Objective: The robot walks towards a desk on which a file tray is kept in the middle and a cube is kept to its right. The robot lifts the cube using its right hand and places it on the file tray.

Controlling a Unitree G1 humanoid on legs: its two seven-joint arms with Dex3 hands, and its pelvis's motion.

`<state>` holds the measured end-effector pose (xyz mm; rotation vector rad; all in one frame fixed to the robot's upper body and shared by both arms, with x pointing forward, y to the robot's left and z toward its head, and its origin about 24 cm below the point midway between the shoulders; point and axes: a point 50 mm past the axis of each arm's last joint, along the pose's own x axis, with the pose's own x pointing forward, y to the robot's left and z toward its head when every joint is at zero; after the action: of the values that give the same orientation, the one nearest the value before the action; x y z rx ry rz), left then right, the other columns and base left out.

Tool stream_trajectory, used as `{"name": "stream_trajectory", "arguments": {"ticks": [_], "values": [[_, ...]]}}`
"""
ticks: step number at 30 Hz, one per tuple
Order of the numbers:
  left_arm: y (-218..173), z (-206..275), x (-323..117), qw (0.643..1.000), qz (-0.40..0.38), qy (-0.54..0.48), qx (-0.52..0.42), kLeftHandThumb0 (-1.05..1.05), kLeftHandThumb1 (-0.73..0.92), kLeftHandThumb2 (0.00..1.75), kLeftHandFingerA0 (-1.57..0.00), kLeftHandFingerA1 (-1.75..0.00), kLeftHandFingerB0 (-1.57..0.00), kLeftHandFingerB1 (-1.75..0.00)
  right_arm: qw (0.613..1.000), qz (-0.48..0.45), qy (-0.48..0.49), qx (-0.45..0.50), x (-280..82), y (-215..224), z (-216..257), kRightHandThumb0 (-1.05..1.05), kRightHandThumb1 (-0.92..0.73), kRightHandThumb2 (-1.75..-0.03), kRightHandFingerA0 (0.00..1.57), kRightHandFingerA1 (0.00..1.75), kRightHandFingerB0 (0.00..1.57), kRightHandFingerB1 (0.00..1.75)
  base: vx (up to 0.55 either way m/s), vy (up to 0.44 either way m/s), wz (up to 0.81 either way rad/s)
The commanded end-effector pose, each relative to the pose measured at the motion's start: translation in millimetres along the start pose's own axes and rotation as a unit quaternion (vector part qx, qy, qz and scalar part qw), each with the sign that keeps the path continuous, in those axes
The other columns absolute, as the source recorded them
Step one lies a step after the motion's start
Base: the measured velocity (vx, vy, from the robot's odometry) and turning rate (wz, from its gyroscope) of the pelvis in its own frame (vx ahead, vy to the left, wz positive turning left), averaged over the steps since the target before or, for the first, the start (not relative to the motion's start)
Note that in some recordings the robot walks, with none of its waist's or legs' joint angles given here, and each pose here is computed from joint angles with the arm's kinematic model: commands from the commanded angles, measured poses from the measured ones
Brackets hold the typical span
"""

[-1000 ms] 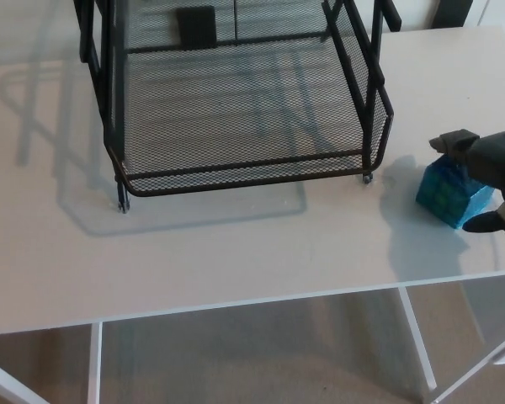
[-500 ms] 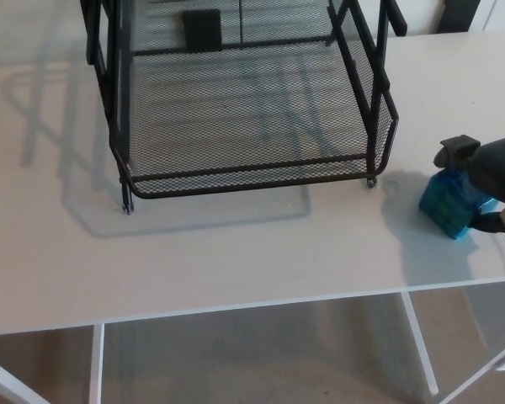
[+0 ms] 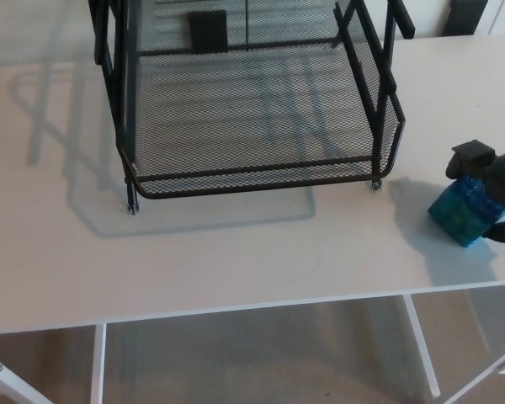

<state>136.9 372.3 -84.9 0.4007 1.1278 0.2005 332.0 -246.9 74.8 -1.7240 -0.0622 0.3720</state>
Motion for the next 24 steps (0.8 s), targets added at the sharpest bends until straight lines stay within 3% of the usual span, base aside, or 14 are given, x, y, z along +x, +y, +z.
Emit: {"name": "stream_trajectory", "arguments": {"ticks": [1,2,3,4,6,8,9,10,11,15,17,22,23,24], "values": [[8,3,-2,1.000,0.011,-0.013,0.012,-1.05,0.91,0.90,-0.58,-1.07,-0.42,-0.98,0.999,-0.007,-0.015,0.048,-10,11,-6,-0.17,-0.76,-0.71,0.97,1.75,0.66,1.47,0.00,0.000,0.00],[9,3,-2,1.000,0.012,-0.013,0.016,-1.05,0.91,0.89,-0.59,-1.05,-0.42,-0.97,0.998,-0.021,-0.017,0.060,-10,7,-7,-0.19,-0.78,-0.75,0.82,1.71,0.72,1.47,0.00,0.000,0.00],[9,4,-2,1.000,0.012,-0.014,0.017,-1.05,0.90,0.90,-0.59,-1.06,-0.43,-0.98,0.998,-0.025,-0.014,0.064,-8,0,-8,-0.21,-0.75,-0.69,0.81,1.69,0.71,1.44,0.00,0.000,0.00],[9,4,-2,1.000,0.012,-0.014,0.015,-1.05,0.89,0.93,-0.57,-1.03,-0.45,-0.96,0.997,-0.037,-0.017,0.061,-7,-9,-9,-0.25,-0.69,-0.61,0.82,1.70,0.76,1.16,0.00,0.000,0.00],[9,4,-2,1.000,0.011,-0.017,0.021,-1.05,0.90,0.95,-0.56,-1.05,-0.45,-0.97,0.995,-0.084,-0.029,0.055,-9,-30,-12,-0.24,-0.66,-0.59,0.82,1.75,0.75,1.36,0.00,0.000,0.00],[9,3,-2,1.000,0.012,-0.017,0.024,-1.05,0.90,0.95,-0.56,-1.05,-0.45,-0.97,0.994,-0.091,-0.031,0.054,-9,-34,-12,-0.24,-0.66,-0.59,0.82,1.75,0.75,1.36,0.00,0.000,0.00],[9,3,-2,1.000,0.012,-0.016,0.021,-1.05,0.89,0.92,-0.57,-1.10,-0.42,-1.01,0.992,-0.100,-0.039,0.060,-9,-42,-14,-0.19,-0.69,-0.62,0.81,1.75,0.70,1.50,0.00,0.000,0.00],[10,3,-2,1.000,0.011,-0.014,0.019,-1.05,0.89,0.93,-0.58,-1.07,-0.41,-0.97,0.991,-0.116,-0.029,0.052,-9,-64,-20,-0.20,-0.75,-0.65,0.78,1.72,0.67,1.47,0.00,0.000,0.00],[10,2,-2,1.000,0.012,-0.013,0.018,-1.05,0.89,0.95,-0.57,-1.05,-0.42,-0.97,0.989,-0.133,-0.030,0.051,-10,-77,-24,-0.21,-0.69,-0.59,0.79,1.70,0.75,1.15,0.00,0.000,0.00],[11,2,-3,0.999,0.010,-0.015,0.026,-1.05,0.89,0.91,-0.59,-1.05,-0.42,-0.96,0.983,-0.173,-0.013,0.058,-14,-111,-35,-0.20,-0.77,-0.72,0.83,1.62,0.74,1.30,0.00,0.000,0.00],[12,2,-3,0.999,0.010,-0.013,0.028,-1.05,0.88,0.91,-0.58,-1.06,-0.41,-0.97,0.979,-0.199,-0.005,0.049,-19,-130,-42,-0.20,-0.72,-0.71,0.87,1.52,0.81,1.11,0.00,0.000,0.00],[10,0,-3,1.000,0.011,-0.004,0.021,-1.05,0.89,0.91,-0.52,-1.08,-0.37,-0.98,0.957,-0.280,-0.019,0.078,-34,-188,-51,-0.18,-0.74,-0.79,0.84,1.64,0.73,1.35,0.00,0.000,0.00],[10,0,-3,1.000,0.011,-0.005,0.024,-1.05,0.90,0.91,-0.53,-1.06,-0.36,-0.97,0.952,-0.298,-0.019,0.069,-35,-200,-50,-0.15,-0.67,-0.83,0.89,1.59,0.82,1.14,0.00,0.000,0.00],[11,0,-3,1.000,0.011,-0.005,0.026,-1.05,0.89,0.92,-0.56,-1.06,-0.38,-0.96,0.938,-0.339,-0.019,0.061,-37,-226,-47,-0.16,-0.70,-0.84,0.87,1.64,0.77,1.29,0.00,0.000,0.00]]}}
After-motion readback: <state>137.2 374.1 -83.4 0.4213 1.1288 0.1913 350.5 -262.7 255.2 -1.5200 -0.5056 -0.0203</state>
